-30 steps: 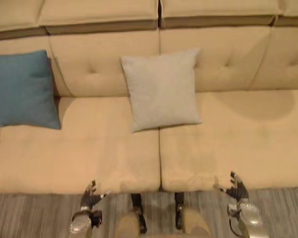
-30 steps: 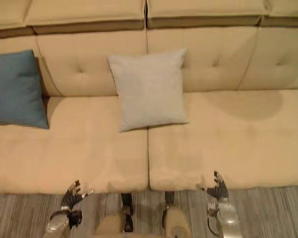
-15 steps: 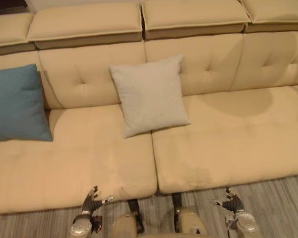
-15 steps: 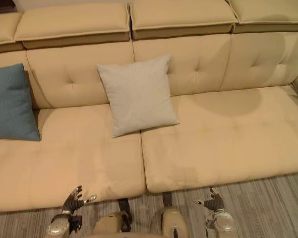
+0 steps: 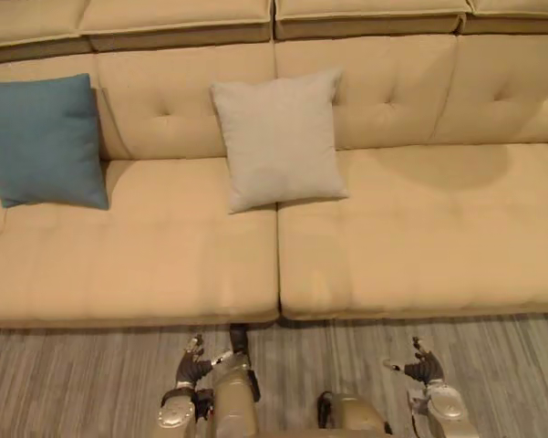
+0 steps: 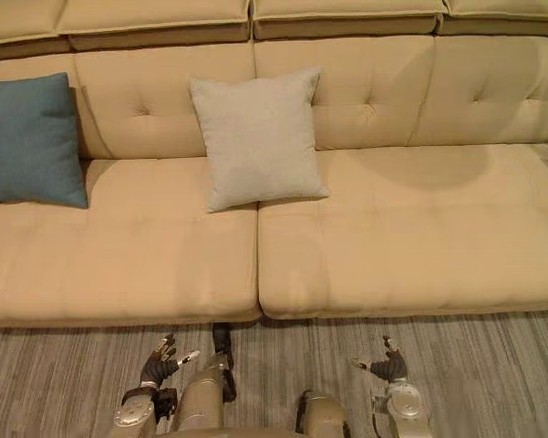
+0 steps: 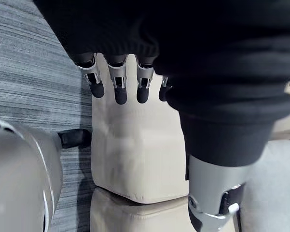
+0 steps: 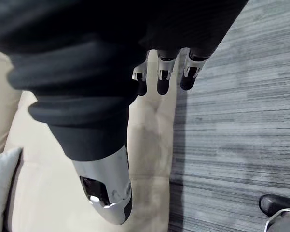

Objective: Pick up cushions and gather them together orderly.

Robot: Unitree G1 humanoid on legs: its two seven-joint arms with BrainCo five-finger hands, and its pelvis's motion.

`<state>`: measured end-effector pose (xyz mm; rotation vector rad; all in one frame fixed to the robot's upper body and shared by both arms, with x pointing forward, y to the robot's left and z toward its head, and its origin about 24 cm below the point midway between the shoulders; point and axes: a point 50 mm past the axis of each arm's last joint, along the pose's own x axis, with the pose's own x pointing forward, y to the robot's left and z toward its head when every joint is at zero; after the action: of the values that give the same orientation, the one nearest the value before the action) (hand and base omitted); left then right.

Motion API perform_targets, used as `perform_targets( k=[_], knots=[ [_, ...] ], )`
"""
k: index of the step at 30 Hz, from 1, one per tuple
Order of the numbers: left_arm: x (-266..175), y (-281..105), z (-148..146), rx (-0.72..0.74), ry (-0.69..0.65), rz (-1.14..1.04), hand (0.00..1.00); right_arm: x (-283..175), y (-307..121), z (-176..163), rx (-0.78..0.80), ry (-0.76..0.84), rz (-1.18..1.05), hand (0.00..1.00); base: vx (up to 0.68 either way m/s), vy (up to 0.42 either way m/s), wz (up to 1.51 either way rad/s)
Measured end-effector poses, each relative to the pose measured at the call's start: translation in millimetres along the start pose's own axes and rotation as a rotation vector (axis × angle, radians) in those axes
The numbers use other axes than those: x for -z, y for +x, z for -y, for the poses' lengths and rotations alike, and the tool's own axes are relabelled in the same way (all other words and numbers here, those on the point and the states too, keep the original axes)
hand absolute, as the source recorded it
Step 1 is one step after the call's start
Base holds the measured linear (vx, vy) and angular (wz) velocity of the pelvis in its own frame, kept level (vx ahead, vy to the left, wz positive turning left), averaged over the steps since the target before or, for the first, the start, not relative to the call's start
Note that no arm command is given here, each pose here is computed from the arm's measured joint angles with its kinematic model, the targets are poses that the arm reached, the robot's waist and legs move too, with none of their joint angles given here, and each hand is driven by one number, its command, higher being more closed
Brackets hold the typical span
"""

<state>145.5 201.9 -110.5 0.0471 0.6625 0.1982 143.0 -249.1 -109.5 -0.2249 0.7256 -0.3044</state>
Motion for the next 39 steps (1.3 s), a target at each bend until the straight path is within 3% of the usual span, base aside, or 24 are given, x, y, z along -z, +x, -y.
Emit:
perform_targets(
  k=[14,27,39],
  knots=[
    [1,1,-4,-0.004,0.020,-0.008,0.00,3,-4,-5,0.014,0.067,-0.006,0.00,-0.08,0.094,-0.46],
    [-12,8,-9,-0.021,0.041,0.021,0.00,-34,14,-21,-0.043,0.029,0.081,0.00,-0.01,-0.015,-2.12],
    [-15,3,18,0.035,-0.027,0.053,0.00,-28,16,-33,-0.090,-0.064,0.044,0.00,0.32,0.001,-1.50]
  ],
)
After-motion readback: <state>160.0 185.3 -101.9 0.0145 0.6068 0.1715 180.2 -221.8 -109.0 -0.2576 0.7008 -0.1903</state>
